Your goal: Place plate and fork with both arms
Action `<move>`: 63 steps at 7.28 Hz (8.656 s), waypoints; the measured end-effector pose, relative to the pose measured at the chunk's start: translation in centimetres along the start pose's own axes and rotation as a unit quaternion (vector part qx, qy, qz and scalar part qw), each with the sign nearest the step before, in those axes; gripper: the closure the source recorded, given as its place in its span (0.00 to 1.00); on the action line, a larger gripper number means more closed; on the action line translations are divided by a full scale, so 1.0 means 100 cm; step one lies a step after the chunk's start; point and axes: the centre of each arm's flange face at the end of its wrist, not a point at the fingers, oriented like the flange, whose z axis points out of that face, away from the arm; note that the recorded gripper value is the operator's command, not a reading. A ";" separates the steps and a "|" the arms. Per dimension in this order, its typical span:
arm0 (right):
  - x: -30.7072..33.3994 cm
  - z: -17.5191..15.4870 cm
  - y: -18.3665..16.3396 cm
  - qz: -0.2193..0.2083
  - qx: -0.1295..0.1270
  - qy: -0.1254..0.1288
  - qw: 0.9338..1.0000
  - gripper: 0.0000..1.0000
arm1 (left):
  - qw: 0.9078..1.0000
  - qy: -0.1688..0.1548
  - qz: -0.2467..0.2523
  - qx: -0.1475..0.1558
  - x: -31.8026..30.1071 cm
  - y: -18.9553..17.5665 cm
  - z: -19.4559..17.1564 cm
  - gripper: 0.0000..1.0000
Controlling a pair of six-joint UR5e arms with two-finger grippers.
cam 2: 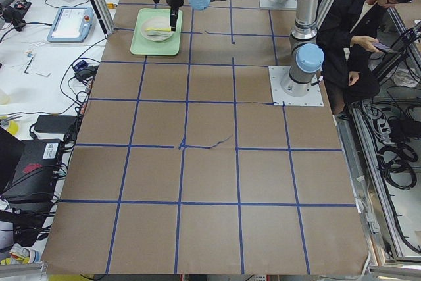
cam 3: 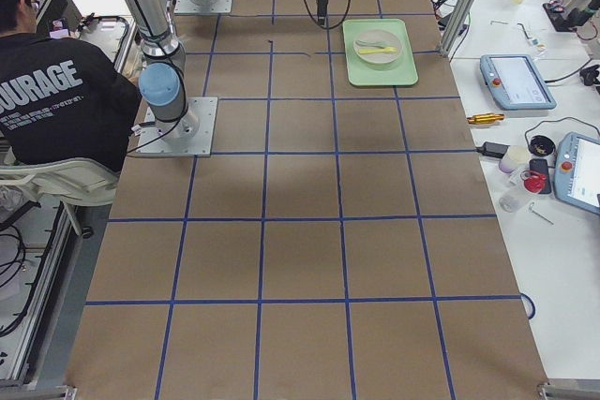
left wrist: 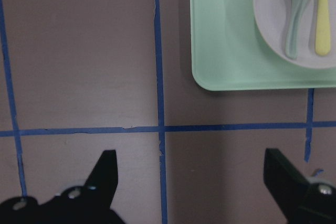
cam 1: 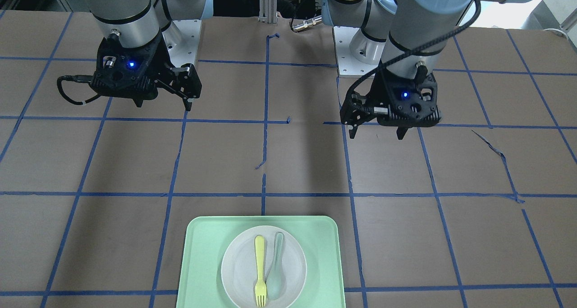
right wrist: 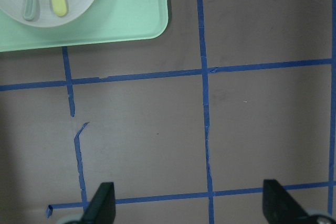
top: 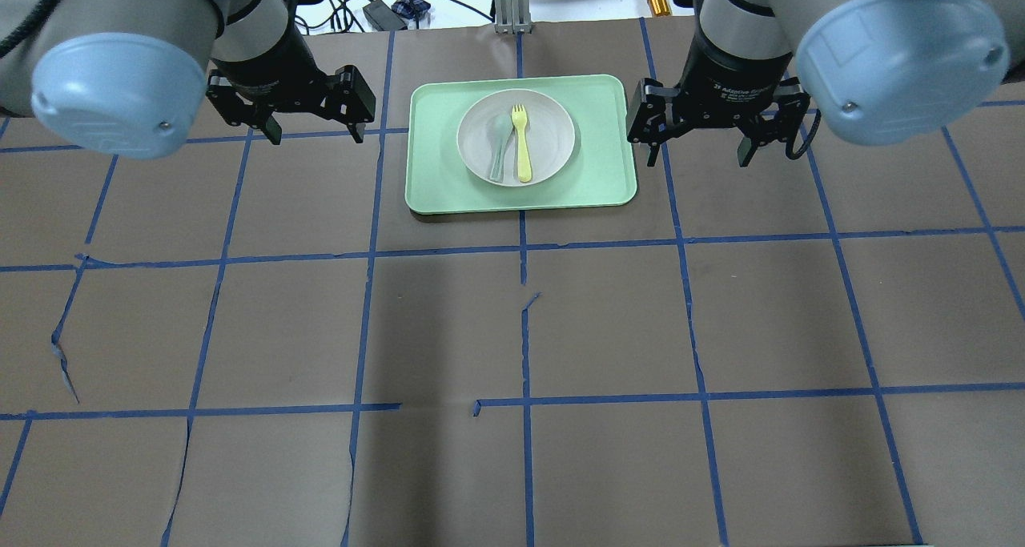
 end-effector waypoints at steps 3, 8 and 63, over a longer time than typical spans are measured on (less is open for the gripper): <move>-0.014 0.022 -0.030 -0.016 0.013 -0.001 1.000 0.02 | 1.000 0.004 0.001 -0.008 0.001 0.016 -0.014 0.00; -0.133 0.171 -0.209 -0.001 -0.002 -0.013 1.000 0.25 | 1.000 0.004 0.001 -0.019 0.002 0.015 -0.003 0.00; 0.006 0.049 -0.041 -0.009 0.010 -0.017 1.000 0.00 | 1.000 0.001 -0.003 -0.027 -0.001 0.011 0.006 0.00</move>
